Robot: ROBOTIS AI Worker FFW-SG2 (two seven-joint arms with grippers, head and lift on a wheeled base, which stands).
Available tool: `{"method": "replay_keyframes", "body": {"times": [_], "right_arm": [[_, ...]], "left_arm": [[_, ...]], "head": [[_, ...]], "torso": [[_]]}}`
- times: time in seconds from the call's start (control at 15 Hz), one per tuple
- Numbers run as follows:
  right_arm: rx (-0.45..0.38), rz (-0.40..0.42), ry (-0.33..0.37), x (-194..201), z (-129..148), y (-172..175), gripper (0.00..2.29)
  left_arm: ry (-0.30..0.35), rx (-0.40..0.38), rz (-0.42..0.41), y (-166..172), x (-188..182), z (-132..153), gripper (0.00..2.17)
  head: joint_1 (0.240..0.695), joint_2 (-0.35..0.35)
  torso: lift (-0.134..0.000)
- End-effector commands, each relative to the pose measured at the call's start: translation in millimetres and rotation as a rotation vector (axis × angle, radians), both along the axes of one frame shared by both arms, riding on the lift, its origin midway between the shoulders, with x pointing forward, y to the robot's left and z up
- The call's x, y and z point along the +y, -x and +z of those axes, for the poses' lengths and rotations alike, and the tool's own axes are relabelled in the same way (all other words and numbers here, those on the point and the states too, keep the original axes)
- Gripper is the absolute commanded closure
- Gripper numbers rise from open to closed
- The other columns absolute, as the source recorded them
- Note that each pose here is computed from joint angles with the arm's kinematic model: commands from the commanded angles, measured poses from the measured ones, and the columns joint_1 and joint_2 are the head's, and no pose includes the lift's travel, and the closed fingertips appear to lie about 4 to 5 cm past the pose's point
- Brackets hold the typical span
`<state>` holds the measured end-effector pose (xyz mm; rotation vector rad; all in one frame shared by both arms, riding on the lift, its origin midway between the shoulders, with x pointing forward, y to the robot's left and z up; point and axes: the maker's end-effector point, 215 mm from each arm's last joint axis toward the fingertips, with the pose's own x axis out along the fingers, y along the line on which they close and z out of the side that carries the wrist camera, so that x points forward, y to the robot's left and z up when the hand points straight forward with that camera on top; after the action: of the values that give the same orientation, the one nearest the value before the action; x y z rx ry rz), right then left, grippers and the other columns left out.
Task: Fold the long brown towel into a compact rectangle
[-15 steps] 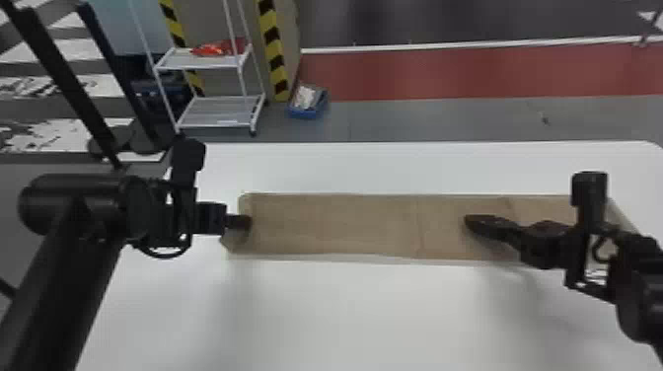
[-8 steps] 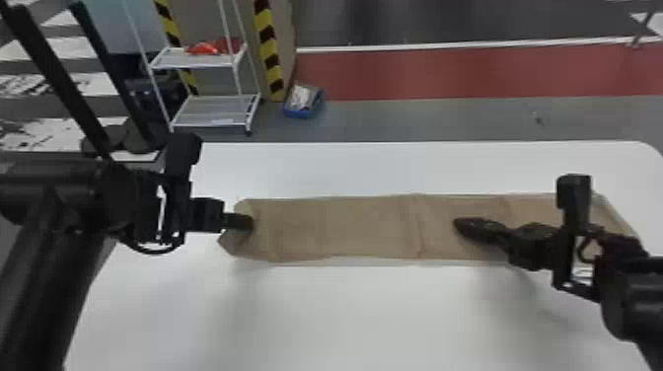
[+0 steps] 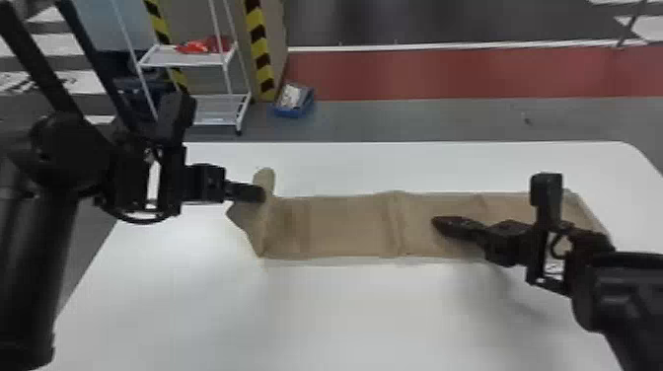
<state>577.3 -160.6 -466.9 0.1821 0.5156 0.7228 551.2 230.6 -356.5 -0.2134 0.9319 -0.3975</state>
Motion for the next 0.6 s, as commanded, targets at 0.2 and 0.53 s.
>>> {"method": "replay_keyframes", "body": {"times": [0.2,0.53], "right_arm": [[-0.013,0.017,-0.010,19,3,-4,1.90],[-0.017,0.015,-0.018,20,4,-5,1.90]], "left_arm": [[0.088,-0.018,-0.047,-2,-58,17,1.09],[0.153,-0.035,-0.065,-6,-112,23,1.09]], "head": [[0.695,0.055],[0.695,0.010]], "torso": [[-0.123],[-0.123]]}}
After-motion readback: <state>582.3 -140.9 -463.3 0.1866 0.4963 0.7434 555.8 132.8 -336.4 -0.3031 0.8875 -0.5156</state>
